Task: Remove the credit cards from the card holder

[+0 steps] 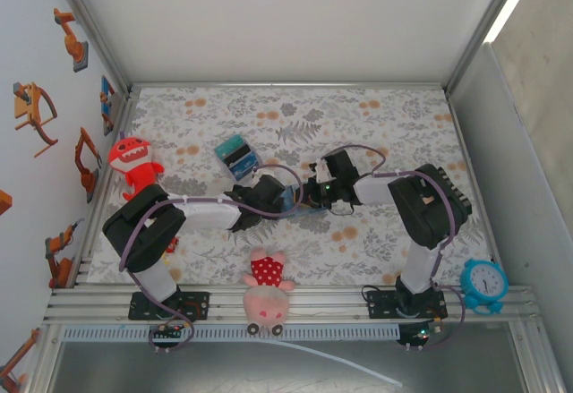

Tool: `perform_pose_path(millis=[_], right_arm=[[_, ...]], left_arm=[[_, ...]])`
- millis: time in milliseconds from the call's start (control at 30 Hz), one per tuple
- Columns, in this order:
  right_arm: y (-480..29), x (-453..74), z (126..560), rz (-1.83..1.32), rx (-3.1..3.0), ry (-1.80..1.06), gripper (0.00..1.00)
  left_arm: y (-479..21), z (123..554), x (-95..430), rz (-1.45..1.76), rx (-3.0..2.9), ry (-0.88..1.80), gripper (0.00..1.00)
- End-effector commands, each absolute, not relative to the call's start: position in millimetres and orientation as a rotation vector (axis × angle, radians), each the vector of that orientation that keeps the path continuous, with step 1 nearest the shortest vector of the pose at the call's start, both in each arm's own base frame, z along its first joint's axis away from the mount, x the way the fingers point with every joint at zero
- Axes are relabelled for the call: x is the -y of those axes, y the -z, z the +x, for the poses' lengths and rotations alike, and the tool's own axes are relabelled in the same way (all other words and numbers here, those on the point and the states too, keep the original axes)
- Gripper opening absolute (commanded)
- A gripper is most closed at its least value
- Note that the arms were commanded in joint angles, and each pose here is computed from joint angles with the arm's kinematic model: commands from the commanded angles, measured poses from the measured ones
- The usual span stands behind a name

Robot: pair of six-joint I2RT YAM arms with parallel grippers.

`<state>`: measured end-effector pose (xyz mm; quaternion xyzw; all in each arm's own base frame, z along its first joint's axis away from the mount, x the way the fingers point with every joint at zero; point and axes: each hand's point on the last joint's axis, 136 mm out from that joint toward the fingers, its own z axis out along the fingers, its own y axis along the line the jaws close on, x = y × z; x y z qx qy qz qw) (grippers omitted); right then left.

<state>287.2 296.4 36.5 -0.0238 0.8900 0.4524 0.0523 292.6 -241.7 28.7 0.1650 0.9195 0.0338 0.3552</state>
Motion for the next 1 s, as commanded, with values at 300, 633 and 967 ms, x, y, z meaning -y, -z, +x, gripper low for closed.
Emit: perform_pose_path(millis=[300,633,967], right_arm=[[-45.1,-287.8,298.8,-0.031,-2.630,-1.430,0.03],[-39.5,-276.5,301.5,-0.047,-2.668,-1.349,0.03],[-40.0,-276.7,298.0,-0.109,-2.697,-1.346,0.03]], left_arm=[[-18.5,286.0,233.5,0.454,-2.423,-0.156,0.97],[-21.1,288.1,228.5,0.453,-2.411,-0.193,0.97],[-46.2,304.3,239.8,0.432,-2.344,-0.137,0.97]])
